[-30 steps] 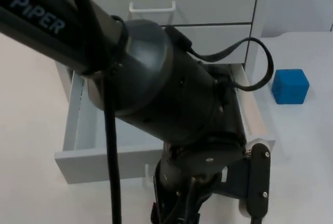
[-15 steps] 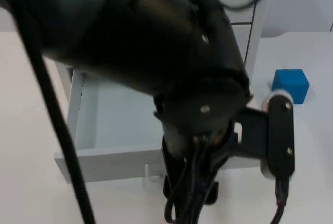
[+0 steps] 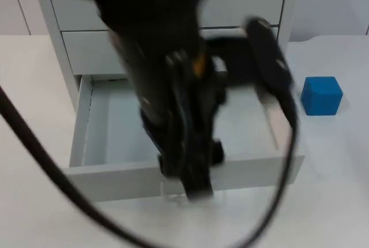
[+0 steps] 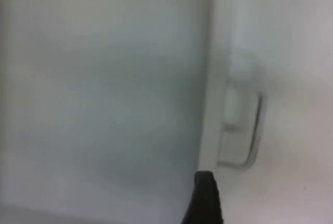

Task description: Open the drawer with the left hand, place the block into the drawer with the right hand, then close the drawer with the left hand.

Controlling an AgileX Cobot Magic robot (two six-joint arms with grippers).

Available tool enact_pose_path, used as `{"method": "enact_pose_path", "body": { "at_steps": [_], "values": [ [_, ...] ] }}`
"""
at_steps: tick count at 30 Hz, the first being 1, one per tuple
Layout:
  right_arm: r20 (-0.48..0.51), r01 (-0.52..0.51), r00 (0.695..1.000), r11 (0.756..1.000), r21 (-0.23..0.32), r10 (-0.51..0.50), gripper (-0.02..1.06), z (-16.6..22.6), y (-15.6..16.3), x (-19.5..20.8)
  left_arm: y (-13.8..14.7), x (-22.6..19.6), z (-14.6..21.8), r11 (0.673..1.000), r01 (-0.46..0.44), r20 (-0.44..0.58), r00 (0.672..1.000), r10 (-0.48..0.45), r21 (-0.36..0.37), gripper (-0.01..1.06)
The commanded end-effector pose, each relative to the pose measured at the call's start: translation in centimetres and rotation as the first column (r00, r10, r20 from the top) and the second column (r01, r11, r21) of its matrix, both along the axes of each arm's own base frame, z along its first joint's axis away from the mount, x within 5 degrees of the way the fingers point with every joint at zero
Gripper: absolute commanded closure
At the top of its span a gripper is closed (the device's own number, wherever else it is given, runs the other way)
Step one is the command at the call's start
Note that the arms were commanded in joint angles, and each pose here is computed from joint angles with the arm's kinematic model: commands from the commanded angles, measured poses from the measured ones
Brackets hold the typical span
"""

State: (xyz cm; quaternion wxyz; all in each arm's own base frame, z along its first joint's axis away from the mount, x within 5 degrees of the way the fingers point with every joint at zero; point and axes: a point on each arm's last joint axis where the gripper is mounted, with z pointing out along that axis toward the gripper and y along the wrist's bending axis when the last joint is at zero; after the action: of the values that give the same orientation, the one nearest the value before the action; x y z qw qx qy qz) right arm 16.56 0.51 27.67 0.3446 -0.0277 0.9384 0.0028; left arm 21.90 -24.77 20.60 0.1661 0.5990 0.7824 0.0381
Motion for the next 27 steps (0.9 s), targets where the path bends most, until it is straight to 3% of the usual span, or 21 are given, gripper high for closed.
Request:
{"method": "enact_pose_path", "body": {
  "at_steps": [1, 5, 7, 9, 10, 14, 15, 19, 20, 21, 22, 24, 25, 27],
  "values": [
    [0.010, 0.006, 1.000, 1.000, 0.003, -0.006, -0.01, 0.3, -0.1, 0.1, 1.7, 1.0, 1.0, 0.993, -0.108, -0.041, 0.994, 0.106, -0.048, 0.41],
    [0.010, 0.008, 1.000, 1.000, 0.014, -0.008, -0.01, 0.3, 0.0, 0.1, 5.5, 3.0, 2.9, 0.945, -0.305, -0.102, 0.950, 0.295, -0.115, 0.41],
    [0.012, 0.008, 1.000, 1.000, 0.019, -0.009, -0.01, 0.3, 0.0, 0.1, 6.4, 3.2, 3.4, 0.926, -0.351, -0.121, 0.934, 0.336, -0.137, 0.41],
    [0.012, 0.008, 1.000, 1.000, 0.019, -0.009, -0.01, 0.3, 0.0, 0.1, 9.0, 4.2, 4.7, 0.859, -0.475, -0.154, 0.879, 0.452, -0.193, 0.41],
    [0.012, 0.008, 1.000, 1.000, 0.019, -0.009, -0.01, 0.3, 0.0, 0.1, 9.0, 4.2, 4.7, 0.859, -0.475, -0.154, 0.879, 0.452, -0.193, 0.41],
    [0.012, 0.008, 1.000, 1.000, 0.019, -0.009, -0.01, 0.3, 0.0, 0.1, 13.1, 5.1, 6.7, 0.743, -0.617, -0.163, 0.786, 0.596, -0.259, 0.41],
    [0.012, 0.008, 1.000, 1.000, 0.019, -0.009, -0.01, 0.3, 0.0, 0.1, 13.1, 5.1, 6.7, 0.743, -0.617, -0.163, 0.786, 0.596, -0.259, 0.41],
    [0.012, 0.008, 1.000, 1.000, 0.019, -0.009, -0.01, 0.3, 0.0, 0.1, 17.0, 5.2, 8.7, 0.641, -0.703, -0.139, 0.700, 0.700, -0.309, 0.41],
    [0.012, 0.008, 1.000, 1.000, 0.019, -0.009, -0.01, 0.3, 0.0, 0.1, 17.0, 5.2, 8.7, 0.641, -0.703, -0.139, 0.700, 0.700, -0.309, 0.41],
    [0.012, 0.008, 1.000, 1.000, 0.019, -0.009, -0.01, 0.3, 0.0, 0.1, 18.4, 5.0, 9.4, 0.603, -0.728, -0.130, 0.666, 0.734, -0.326, 0.41],
    [0.012, 0.008, 1.000, 1.000, 0.019, -0.009, -0.01, 0.3, 0.0, 0.1, 18.9, 4.9, 9.7, 0.589, -0.736, -0.127, 0.654, 0.746, -0.332, 0.41],
    [0.012, 0.008, 1.000, 1.000, 0.019, -0.009, -0.01, 0.3, 0.0, 0.1, 21.3, 4.5, 10.9, 0.517, -0.772, -0.108, 0.588, 0.801, -0.371, 0.41],
    [0.012, 0.008, 1.000, 1.000, 0.019, -0.009, -0.01, 0.3, 0.0, 0.1, 21.3, 4.5, 10.9, 0.517, -0.772, -0.108, 0.588, 0.801, -0.371, 0.41],
    [0.012, 0.009, 1.000, 1.000, 0.020, -0.009, -0.01, 0.3, 0.0, 0.1, 23.3, 3.9, 12.0, 0.454, -0.794, -0.090, 0.528, 0.844, -0.404, 0.41]
  ]
}}
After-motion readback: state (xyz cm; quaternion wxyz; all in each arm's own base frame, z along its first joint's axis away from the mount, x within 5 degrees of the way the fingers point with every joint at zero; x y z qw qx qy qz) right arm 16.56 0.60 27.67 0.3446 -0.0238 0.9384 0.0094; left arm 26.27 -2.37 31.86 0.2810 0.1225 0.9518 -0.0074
